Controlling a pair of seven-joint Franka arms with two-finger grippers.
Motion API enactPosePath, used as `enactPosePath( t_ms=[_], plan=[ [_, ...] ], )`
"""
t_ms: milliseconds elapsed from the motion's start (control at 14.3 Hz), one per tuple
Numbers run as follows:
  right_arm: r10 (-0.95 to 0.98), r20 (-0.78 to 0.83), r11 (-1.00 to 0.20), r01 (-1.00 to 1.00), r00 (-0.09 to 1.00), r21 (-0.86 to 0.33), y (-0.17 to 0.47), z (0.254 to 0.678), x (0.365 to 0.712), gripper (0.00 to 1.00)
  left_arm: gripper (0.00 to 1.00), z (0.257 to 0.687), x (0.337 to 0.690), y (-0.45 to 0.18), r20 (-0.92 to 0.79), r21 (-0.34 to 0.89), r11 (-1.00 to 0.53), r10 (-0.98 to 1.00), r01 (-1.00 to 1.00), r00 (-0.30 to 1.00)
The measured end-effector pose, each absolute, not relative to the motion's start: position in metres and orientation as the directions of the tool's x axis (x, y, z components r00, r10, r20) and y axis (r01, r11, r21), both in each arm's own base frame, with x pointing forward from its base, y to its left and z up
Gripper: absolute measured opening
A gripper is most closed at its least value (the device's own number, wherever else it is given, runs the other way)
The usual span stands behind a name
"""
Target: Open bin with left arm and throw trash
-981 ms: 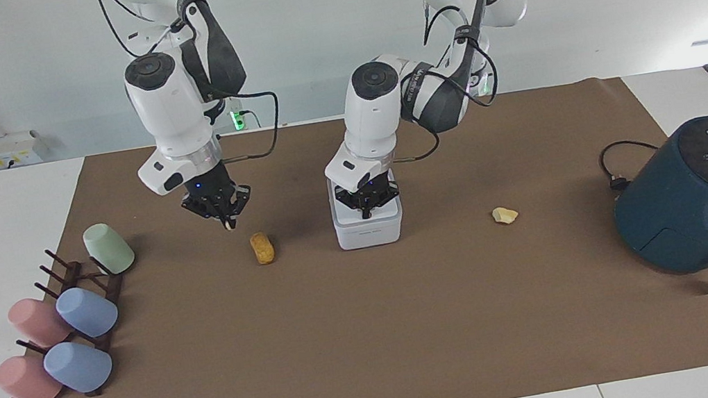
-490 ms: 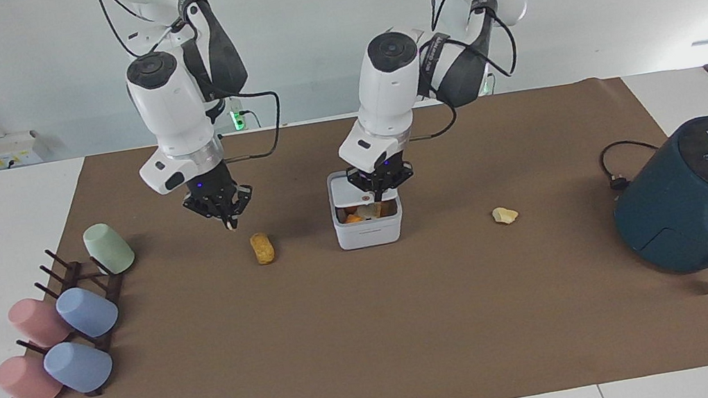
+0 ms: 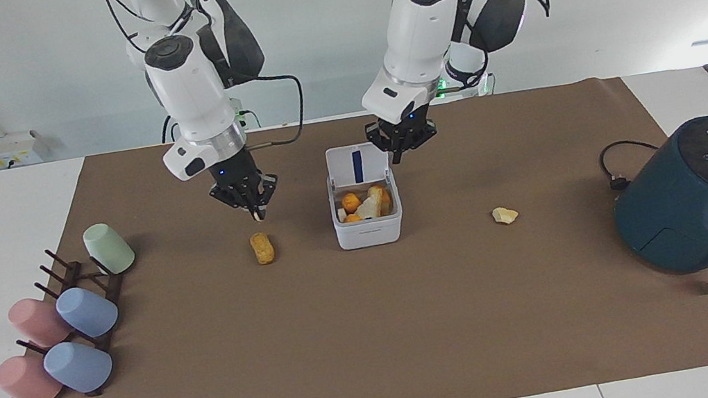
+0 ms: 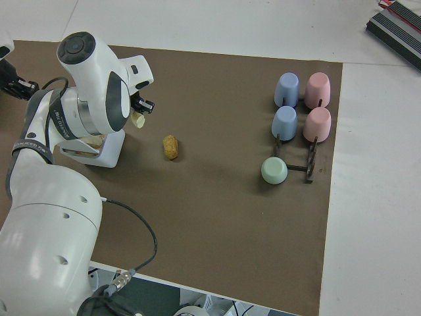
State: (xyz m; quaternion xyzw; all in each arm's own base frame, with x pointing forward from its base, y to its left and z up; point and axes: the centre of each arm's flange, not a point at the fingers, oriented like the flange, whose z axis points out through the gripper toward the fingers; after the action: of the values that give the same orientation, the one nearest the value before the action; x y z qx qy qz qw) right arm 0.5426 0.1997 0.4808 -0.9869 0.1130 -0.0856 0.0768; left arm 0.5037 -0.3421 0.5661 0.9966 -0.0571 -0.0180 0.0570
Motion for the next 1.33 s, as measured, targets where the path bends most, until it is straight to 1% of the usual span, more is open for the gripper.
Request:
enactPosePath(
  t_ms=[210,420,560,770,840,911,981,1051,1121,1191,1261,1331],
  plan=[
    [-0.333,0.164,-0.924,-0.286,0.928,-0.255,0.258,0.472,0.534,0.07,0.01,0.591,0.509,-0.291,-0.044,0.106,-0.983,-0.156,-0.151,0.987],
    [-0.377,0.15,-0.896,-0.319,0.914,-0.308,0.301,0.455,0.527,0.07,0.01,0.602,0.515,-0.246,-0.067,0.099,-0.975,-0.205,-0.198,0.976],
    [-0.391,0.136,-0.885,-0.331,0.91,-0.326,0.32,0.448,0.525,0.07,0.01,0.609,0.52,-0.209,-0.085,0.1,-0.967,-0.241,-0.232,0.967],
    [-0.381,0.126,-0.889,-0.325,0.916,-0.322,0.331,0.442,0.52,0.07,0.04,0.618,0.525,-0.159,-0.099,0.105,-0.963,-0.258,-0.248,0.961],
    [-0.375,0.123,-0.892,-0.321,0.919,-0.318,0.333,0.44,0.517,0.07,0.11,0.621,0.525,-0.15,-0.103,0.105,-0.964,-0.254,-0.244,0.962],
    [-0.368,0.119,-0.895,-0.317,0.922,-0.313,0.336,0.436,0.513,0.07,0.21,0.623,0.524,-0.144,-0.102,0.105,-0.965,-0.25,-0.239,0.963],
    [-0.363,0.114,-0.899,-0.315,0.925,-0.306,0.337,0.432,0.51,0.07,0.31,0.625,0.524,-0.14,-0.1,0.104,-0.967,-0.244,-0.234,0.965],
    [-0.358,0.109,-0.901,-0.313,0.927,-0.299,0.338,0.428,0.507,0.07,0.44,0.625,0.524,-0.137,-0.099,0.104,-0.968,-0.237,-0.227,0.966],
    [-0.352,0.107,-0.904,-0.309,0.93,-0.295,0.341,0.426,0.504,0.08,0.54,0.623,0.525,-0.133,-0.101,0.104,-0.97,-0.23,-0.22,0.968],
    [-0.346,0.106,-0.907,-0.303,0.932,-0.294,0.344,0.425,0.501,0.12,0.67,0.62,0.525,-0.129,-0.102,0.103,-0.972,-0.222,-0.211,0.97],
    [-0.341,0.107,-0.908,-0.298,0.934,-0.295,0.346,0.426,0.499,0.21,0.78,0.615,0.526,-0.124,-0.102,0.103,-0.974,-0.212,-0.202,0.972],
    [-0.34,0.11,-0.908,-0.296,0.934,-0.296,0.347,0.428,0.498,0.33,0.88,0.608,0.529,-0.12,-0.096,0.103,-0.976,-0.201,-0.192,0.975]
  ],
)
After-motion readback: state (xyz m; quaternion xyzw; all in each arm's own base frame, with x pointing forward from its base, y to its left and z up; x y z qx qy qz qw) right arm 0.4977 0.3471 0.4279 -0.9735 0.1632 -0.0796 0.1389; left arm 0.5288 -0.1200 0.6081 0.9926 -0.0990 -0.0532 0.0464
